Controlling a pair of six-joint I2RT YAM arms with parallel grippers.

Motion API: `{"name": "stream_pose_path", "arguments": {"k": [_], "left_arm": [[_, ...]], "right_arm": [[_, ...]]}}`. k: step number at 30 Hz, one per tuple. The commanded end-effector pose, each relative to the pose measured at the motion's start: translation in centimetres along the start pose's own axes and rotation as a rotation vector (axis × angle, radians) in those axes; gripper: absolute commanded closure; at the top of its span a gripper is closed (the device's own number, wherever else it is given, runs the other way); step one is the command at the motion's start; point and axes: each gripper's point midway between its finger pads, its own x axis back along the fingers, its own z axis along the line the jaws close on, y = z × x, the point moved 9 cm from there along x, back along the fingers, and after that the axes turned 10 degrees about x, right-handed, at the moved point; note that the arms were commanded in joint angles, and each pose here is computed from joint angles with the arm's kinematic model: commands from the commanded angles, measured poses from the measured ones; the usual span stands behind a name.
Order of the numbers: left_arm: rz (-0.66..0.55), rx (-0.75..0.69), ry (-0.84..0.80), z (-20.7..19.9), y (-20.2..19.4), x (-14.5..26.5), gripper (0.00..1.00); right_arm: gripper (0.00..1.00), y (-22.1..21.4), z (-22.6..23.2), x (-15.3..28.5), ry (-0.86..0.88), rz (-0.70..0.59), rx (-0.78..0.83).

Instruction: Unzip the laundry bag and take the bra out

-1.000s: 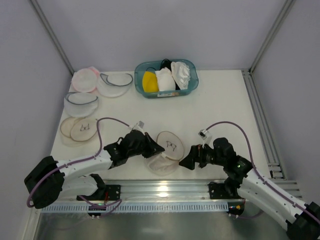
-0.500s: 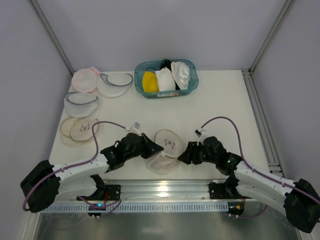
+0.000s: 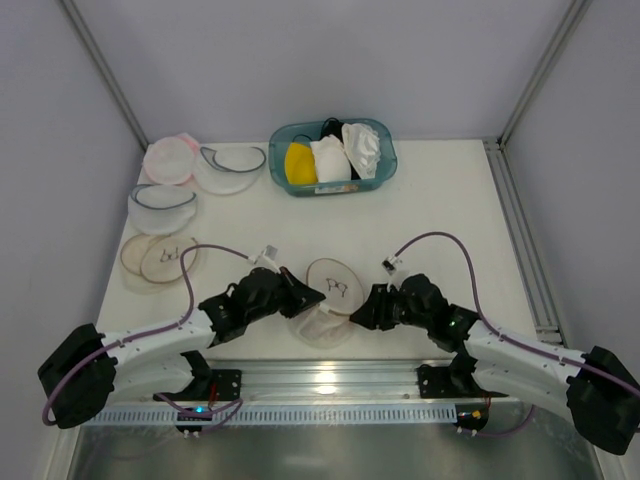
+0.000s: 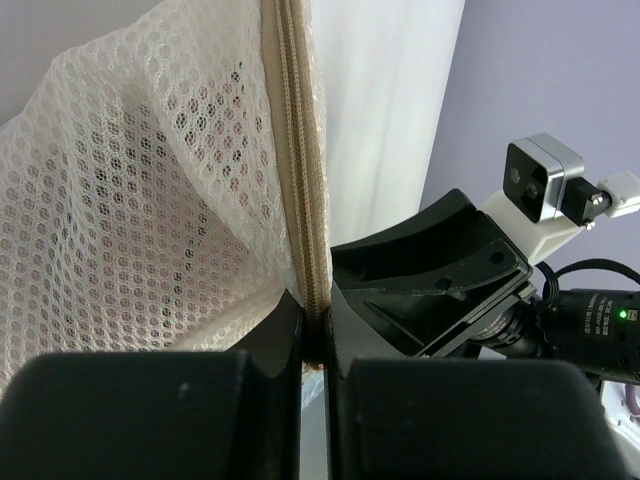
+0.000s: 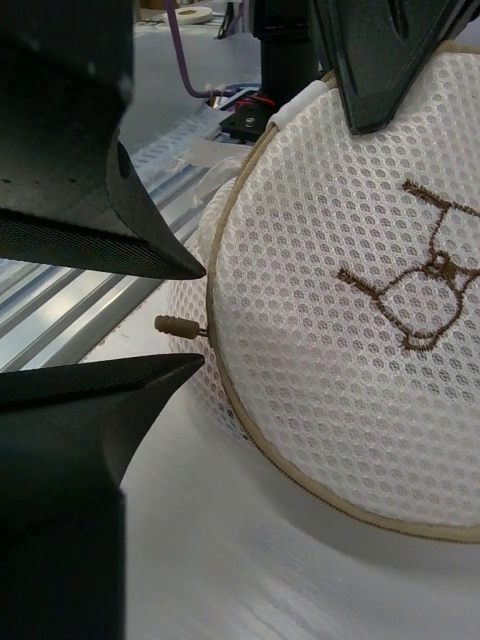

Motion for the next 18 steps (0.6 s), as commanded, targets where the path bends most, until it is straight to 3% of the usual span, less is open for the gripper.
{"name": "stream_pose_path", "arguments": {"k": [1, 2, 3, 6, 12, 18], "left_arm": [[-0.012, 0.010, -0.067, -1.0, 0.0, 0.2, 1.00], [-0.012, 0.010, -0.070, -1.1, 0.0, 0.2, 1.00], [-0.012, 0.008, -0.071, -1.2, 0.0, 0.2, 1.00], [-0.009, 0.009, -0.070, -1.1, 0.0, 0.2, 1.00], [-0.034, -0.002, -0.089, -1.6, 0.3, 0.8, 1.00], [-0.028, -0.097, -0.056, -2.3, 0.7, 2.4, 1.00]], "right_arm": [[0.61, 0.8, 1.0, 0.0, 0.037, -0.050, 0.016], [0.64, 0.8, 0.9, 0.0, 0.026, -0.052, 0.015], [0.77, 0.6, 0.7, -0.1, 0.021, -0.043, 0.015], [0.92, 0.6, 0.8, -0.4, 0.024, -0.026, 0.013], [0.96, 0.6, 0.6, -0.4, -0.011, 0.010, 0.027], [0.96, 1.4, -0.6, 1.6, -0.260, 0.034, 0.079]]}}
